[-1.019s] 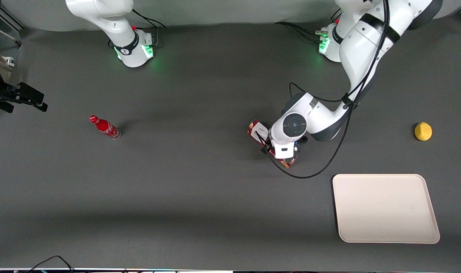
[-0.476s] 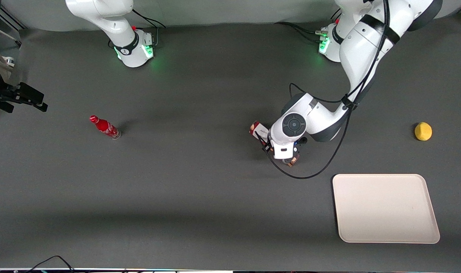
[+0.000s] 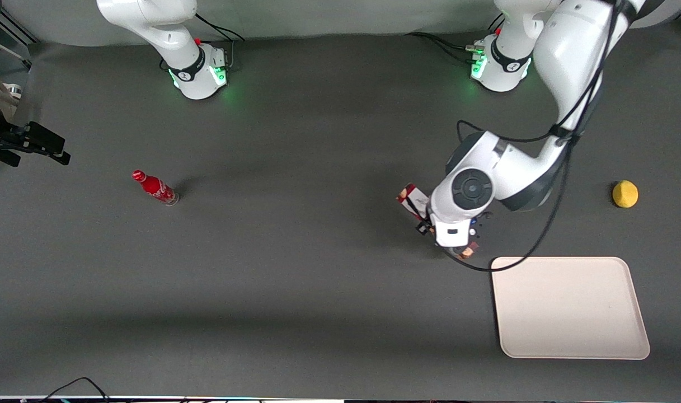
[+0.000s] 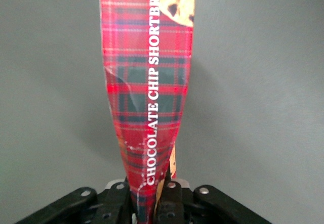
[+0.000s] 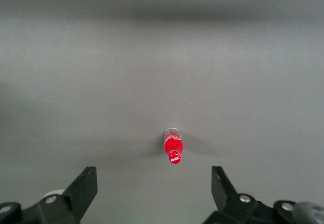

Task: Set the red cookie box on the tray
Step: 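Lift the held box and carry it toward the cream tray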

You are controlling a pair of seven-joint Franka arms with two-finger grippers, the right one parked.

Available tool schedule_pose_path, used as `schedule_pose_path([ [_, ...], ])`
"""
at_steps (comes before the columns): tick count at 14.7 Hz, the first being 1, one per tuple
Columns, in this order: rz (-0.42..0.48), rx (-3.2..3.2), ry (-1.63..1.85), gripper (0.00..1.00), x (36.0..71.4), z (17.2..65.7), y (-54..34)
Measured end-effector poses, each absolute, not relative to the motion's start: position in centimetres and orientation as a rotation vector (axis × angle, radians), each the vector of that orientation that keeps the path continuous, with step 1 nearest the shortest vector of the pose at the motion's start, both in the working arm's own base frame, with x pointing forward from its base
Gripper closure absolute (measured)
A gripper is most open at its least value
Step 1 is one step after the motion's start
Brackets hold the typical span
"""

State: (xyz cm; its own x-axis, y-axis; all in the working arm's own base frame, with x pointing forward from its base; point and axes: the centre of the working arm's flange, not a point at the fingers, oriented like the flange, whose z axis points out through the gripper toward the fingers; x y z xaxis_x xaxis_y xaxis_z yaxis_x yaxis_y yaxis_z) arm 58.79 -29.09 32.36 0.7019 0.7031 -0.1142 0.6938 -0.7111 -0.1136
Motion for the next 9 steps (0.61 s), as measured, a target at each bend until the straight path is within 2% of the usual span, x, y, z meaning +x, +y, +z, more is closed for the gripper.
schedule_pose_path([
  [5, 0.295, -2.865, -1.043, 0.81, 60.8, 46.8, -24.0],
  [9, 0.378, -2.894, -0.830, 0.81, 62.0, 55.2, -13.3],
])
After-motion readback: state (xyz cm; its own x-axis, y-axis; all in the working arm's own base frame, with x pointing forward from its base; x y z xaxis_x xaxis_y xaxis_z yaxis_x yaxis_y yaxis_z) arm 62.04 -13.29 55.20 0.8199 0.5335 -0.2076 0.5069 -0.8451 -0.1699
